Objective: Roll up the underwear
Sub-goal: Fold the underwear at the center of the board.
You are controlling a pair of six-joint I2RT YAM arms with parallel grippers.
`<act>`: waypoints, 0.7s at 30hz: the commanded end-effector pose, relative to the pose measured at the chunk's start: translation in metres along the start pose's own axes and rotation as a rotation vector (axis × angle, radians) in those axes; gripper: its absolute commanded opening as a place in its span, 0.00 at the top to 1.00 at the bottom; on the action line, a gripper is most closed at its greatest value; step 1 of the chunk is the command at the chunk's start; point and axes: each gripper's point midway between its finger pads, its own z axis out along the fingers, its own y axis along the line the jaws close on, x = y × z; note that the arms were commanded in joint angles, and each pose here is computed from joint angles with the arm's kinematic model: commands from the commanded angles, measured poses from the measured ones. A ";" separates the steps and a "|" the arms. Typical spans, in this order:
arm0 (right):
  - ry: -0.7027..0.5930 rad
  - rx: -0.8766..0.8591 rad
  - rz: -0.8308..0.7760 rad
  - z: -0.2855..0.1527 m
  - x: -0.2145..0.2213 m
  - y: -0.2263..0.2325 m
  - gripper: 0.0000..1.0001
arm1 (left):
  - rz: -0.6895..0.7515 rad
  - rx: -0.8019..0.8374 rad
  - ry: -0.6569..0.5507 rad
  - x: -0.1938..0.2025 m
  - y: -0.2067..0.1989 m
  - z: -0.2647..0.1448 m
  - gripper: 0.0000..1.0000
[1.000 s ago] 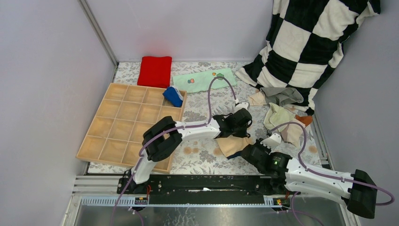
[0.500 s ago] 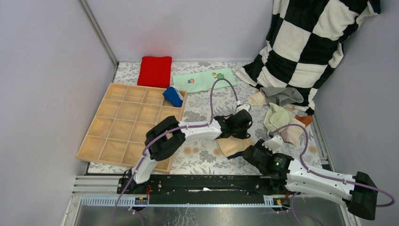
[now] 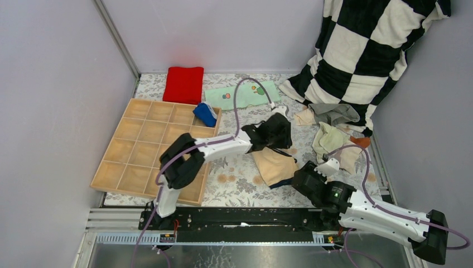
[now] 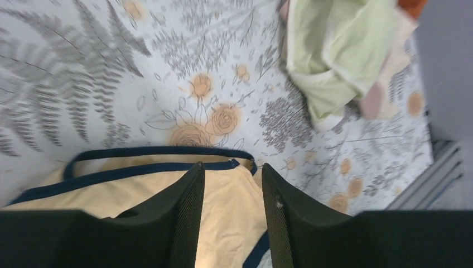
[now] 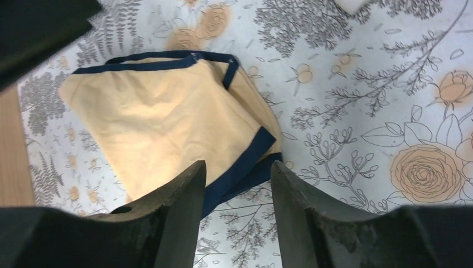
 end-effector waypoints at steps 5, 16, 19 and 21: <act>-0.010 0.002 -0.200 -0.015 -0.029 0.025 0.44 | -0.024 -0.016 -0.149 -0.045 0.028 -0.075 0.49; 0.209 -0.017 -0.318 0.019 -0.048 0.052 0.36 | -0.179 -0.100 -0.096 0.038 0.111 -0.122 0.31; 0.205 -0.048 -0.305 0.017 -0.052 0.062 0.36 | -0.249 -0.059 -0.092 0.049 0.112 -0.117 0.30; 0.202 -0.057 -0.292 0.016 -0.052 0.062 0.36 | -0.287 -0.008 -0.108 0.047 0.105 -0.111 0.29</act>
